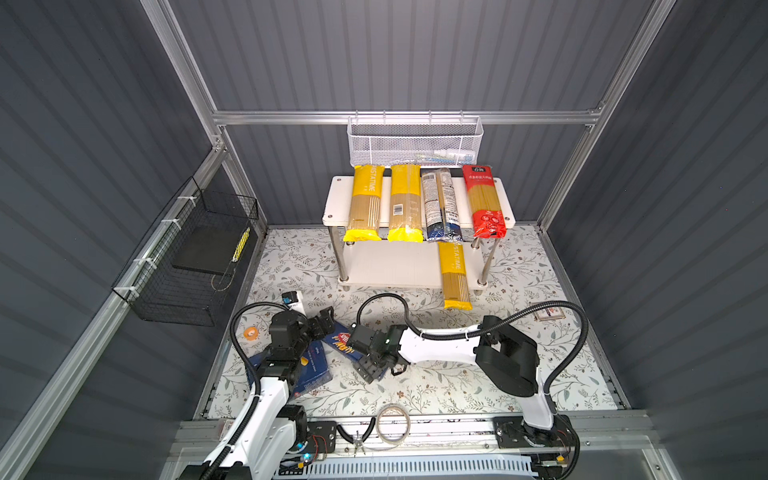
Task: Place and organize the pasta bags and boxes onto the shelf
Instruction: 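Lift the spaghetti box with the right gripper and turn it upright, then carry the spaghetti box to the lower shelf beside the yellow bag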
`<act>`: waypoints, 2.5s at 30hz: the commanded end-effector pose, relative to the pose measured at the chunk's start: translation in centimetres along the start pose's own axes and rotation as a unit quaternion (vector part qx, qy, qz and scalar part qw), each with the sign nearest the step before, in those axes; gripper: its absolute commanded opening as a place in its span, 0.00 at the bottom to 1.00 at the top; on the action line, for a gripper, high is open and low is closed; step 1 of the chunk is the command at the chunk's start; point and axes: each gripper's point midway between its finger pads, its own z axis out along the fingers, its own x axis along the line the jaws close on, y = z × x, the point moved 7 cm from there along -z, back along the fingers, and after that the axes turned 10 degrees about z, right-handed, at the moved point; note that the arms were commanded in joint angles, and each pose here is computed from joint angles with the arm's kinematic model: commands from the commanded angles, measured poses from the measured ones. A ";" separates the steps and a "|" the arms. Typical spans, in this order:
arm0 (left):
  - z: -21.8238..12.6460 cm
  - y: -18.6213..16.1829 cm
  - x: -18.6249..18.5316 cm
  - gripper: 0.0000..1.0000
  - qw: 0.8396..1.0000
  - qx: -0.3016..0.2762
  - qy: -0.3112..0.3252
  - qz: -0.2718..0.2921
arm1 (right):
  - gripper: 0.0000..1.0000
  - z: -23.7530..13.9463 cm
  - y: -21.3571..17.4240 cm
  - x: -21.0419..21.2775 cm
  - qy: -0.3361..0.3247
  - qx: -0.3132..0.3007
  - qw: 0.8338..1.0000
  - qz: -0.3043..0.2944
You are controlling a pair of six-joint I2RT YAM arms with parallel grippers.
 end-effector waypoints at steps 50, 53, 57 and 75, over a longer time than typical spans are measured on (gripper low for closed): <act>0.4 1.4 0.0 1.00 1.000 0.002 0.008 0.009 | 0.29 -12.1 -0.8 -5.2 0.040 -0.177 0.970 0.165; 0.3 1.5 0.0 1.00 1.000 0.000 0.009 0.010 | 0.28 -13.0 -1.2 -6.0 0.034 -0.193 0.965 0.176; 0.2 1.5 0.0 1.00 1.000 -0.004 0.010 0.010 | 0.28 -14.1 -1.6 -7.3 0.025 -0.206 0.960 0.189; 0.6 0.9 -0.4 1.00 1.000 -0.005 -0.020 0.011 | 0.25 -16.5 -0.1 -14.3 -0.067 -0.280 0.911 0.297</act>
